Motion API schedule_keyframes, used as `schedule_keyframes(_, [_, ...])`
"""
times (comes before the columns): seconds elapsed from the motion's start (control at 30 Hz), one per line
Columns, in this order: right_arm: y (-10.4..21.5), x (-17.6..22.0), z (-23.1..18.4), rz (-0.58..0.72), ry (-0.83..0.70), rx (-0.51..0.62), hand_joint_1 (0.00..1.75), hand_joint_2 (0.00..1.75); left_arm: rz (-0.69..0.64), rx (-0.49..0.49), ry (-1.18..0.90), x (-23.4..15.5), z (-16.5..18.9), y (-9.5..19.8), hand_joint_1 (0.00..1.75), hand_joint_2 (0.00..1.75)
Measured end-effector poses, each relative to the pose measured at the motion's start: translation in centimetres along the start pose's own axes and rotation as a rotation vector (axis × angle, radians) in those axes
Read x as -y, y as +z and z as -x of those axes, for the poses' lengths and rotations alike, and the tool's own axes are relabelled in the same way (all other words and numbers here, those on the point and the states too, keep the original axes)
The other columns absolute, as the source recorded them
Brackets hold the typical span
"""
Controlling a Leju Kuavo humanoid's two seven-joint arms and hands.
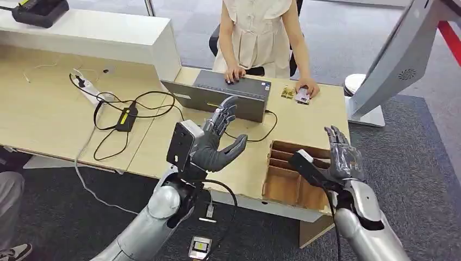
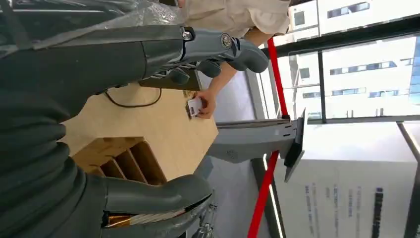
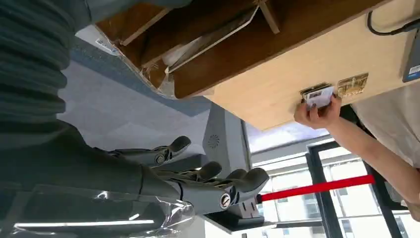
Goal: Pass the card to the sensor for recognition and then transmit it.
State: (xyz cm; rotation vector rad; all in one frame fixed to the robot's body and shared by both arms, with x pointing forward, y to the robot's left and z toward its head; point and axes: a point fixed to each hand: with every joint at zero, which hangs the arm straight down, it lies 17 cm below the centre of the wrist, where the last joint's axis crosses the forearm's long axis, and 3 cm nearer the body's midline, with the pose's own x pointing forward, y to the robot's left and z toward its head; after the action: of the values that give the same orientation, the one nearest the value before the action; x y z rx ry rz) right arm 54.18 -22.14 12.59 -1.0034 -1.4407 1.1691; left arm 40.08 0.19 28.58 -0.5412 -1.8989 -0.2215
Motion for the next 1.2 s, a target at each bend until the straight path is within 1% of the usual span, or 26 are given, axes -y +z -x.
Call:
schedule_keyframes(0.7, [-0.2,0.1,-0.5,0.0,0.006,0.005,0.0,1.75,-0.002,-0.012,-0.014,-0.1,0.4,0.2,0.0,1.75])
schedule_keyframes(0.73, [-0.2,0.0,-0.4,-0.002,0.007,0.004,0.73,1.75,-0.002,-0.013,-0.014,-0.1,0.4,0.2,0.0,1.75])
schedule_keyframes(0.77, [-0.2,0.0,-0.4,-0.003,0.007,0.004,1.55,1.75,-0.002,-0.014,-0.014,-0.1,0.4,0.2,0.0,1.75])
schedule_keyframes(0.8, [-0.2,0.0,-0.4,-0.003,0.008,0.004,1.59,1.75,-0.002,-0.014,-0.014,-0.1,0.4,0.2,0.0,1.75])
schedule_keyframes(0.83, [-0.2,0.0,-0.4,-0.004,0.007,0.004,1.75,1.75,-0.003,-0.014,-0.014,-0.1,0.4,0.2,0.0,1.75])
schedule_keyframes(1.2, [0.1,-1.6,-0.5,-0.075,-0.007,0.001,1.75,1.75,-0.011,-0.023,-0.019,-0.4,0.6,0.3,0.0,1.75])
